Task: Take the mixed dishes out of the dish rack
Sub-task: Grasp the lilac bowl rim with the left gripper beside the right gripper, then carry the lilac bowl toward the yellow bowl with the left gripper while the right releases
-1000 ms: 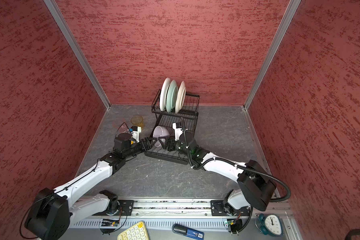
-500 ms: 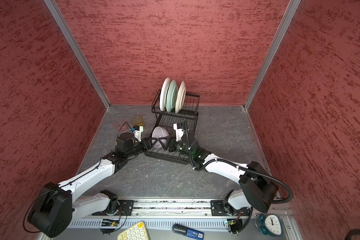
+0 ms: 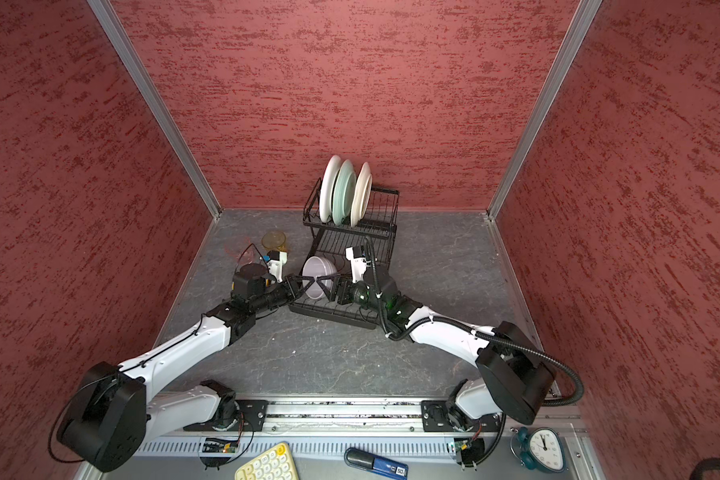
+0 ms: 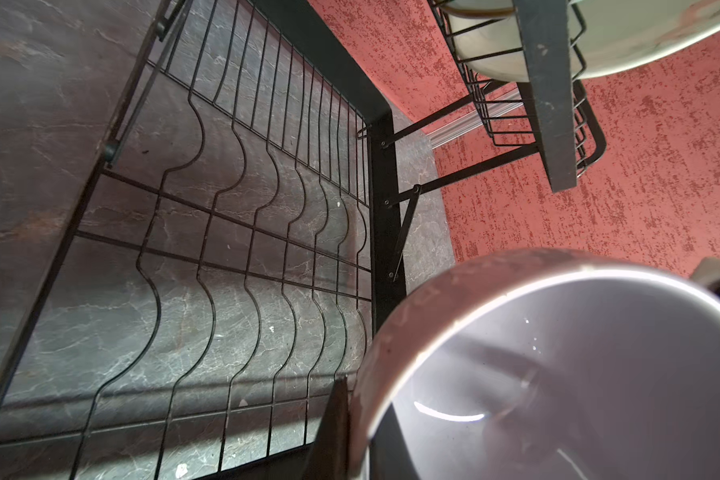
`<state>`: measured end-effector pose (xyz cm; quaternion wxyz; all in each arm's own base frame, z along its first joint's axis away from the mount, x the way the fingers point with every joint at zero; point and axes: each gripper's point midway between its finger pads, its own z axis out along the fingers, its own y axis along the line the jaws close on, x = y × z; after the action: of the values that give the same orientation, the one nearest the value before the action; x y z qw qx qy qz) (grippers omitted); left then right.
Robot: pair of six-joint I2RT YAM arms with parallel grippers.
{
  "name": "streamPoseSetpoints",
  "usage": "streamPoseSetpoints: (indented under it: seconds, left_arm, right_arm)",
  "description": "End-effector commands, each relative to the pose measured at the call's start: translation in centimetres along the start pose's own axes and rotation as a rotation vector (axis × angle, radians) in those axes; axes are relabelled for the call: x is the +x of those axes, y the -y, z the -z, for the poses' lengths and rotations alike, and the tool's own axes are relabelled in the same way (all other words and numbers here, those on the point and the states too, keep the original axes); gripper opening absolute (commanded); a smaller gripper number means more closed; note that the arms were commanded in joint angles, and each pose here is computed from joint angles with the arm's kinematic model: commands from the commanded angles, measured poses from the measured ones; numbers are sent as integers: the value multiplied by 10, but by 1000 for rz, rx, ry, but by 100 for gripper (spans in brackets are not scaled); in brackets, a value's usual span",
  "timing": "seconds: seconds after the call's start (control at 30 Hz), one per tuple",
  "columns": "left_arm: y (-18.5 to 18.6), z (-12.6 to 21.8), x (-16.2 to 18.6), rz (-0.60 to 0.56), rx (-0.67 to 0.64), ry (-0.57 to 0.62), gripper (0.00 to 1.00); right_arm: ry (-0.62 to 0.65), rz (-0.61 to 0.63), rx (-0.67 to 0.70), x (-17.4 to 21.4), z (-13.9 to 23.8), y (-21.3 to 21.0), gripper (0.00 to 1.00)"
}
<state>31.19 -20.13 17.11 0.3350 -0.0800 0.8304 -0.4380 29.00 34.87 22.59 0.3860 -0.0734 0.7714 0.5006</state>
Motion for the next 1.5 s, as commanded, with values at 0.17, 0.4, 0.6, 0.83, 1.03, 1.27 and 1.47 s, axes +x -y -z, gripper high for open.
streamPoseSetpoints:
  seconds: [0.17,0.4,0.6,0.83,1.03,1.27,1.47]
  left_arm:
    - [4,0,-1,-47,3,-5,0]
    - [1,7,-9,-57,-9,16,0]
    - [-13,13,-13,-38,-50,23,0]
    - [-27,24,-18,-22,-113,34,0]
    - [-45,43,-33,7,-205,71,0]
    - [-82,86,-62,15,-434,181,0]
    - [-103,127,-85,32,-565,310,0]
  right_arm:
    - [97,-10,-24,-28,-2,-13,98]
    - [107,-27,69,-21,-1,11,99]
    - [104,-32,113,-11,4,26,99]
    - [100,-9,149,-7,7,36,99]
    - [127,-10,139,-4,16,38,99]
    - [119,3,153,-1,19,42,99]
    - [106,39,200,-2,24,45,99]
